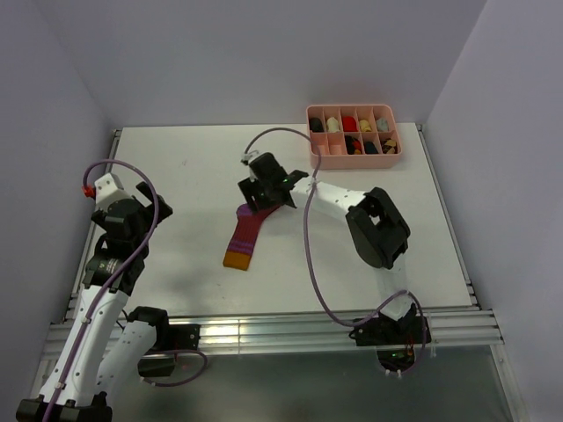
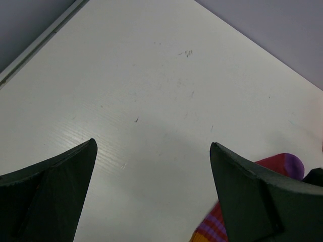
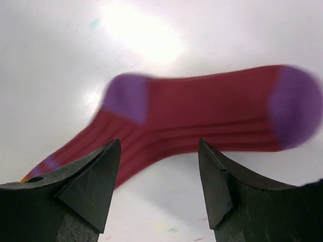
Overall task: Roll the socks
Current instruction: Adjust the sock at the center of the board.
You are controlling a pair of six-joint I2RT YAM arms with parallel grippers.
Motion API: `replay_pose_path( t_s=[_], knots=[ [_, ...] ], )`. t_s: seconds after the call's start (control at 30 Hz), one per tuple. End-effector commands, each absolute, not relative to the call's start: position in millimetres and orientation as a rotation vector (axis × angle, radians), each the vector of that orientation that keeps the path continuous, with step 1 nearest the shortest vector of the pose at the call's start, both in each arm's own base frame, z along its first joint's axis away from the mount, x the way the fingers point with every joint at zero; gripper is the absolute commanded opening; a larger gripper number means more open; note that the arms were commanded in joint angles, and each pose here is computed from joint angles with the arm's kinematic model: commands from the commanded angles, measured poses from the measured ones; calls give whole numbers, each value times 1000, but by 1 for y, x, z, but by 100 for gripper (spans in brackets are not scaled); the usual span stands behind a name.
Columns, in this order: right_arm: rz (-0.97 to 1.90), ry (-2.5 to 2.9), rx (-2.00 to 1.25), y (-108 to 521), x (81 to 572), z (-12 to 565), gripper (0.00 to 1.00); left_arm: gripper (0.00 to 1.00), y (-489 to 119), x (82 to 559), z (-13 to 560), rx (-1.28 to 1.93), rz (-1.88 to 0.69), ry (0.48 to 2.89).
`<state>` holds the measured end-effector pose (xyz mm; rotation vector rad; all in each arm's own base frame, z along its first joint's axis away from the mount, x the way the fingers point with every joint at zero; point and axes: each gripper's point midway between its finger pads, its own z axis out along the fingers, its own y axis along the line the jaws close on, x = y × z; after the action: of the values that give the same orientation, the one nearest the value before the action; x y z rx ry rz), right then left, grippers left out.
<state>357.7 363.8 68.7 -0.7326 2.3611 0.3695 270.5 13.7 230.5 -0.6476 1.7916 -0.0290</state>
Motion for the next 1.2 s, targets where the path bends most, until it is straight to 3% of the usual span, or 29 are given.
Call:
replay_pose_path(
  t_s=[0.0, 0.23, 0.6, 0.73, 0.97, 1.17],
  knots=[
    [447, 2288, -643, 357, 395, 93, 70, 99, 14, 274, 243, -636, -41, 1762],
    [411, 2386, -526, 321, 438, 62, 69, 99, 13, 275, 243, -635, -43, 1765],
    [299, 2545, -307, 249, 438, 28, 70, 99, 12, 276, 242, -627, -52, 1770],
    [254, 2535, -272, 231, 441, 39, 71, 99, 8, 278, 242, -611, -72, 1775],
    [334, 2287, -289, 247, 437, 115, 73, 99, 3, 282, 235, -598, -84, 1815],
    [380, 2141, -659, 301, 375, 139, 73, 99, 3, 282, 233, -602, -85, 1822]
  ],
)
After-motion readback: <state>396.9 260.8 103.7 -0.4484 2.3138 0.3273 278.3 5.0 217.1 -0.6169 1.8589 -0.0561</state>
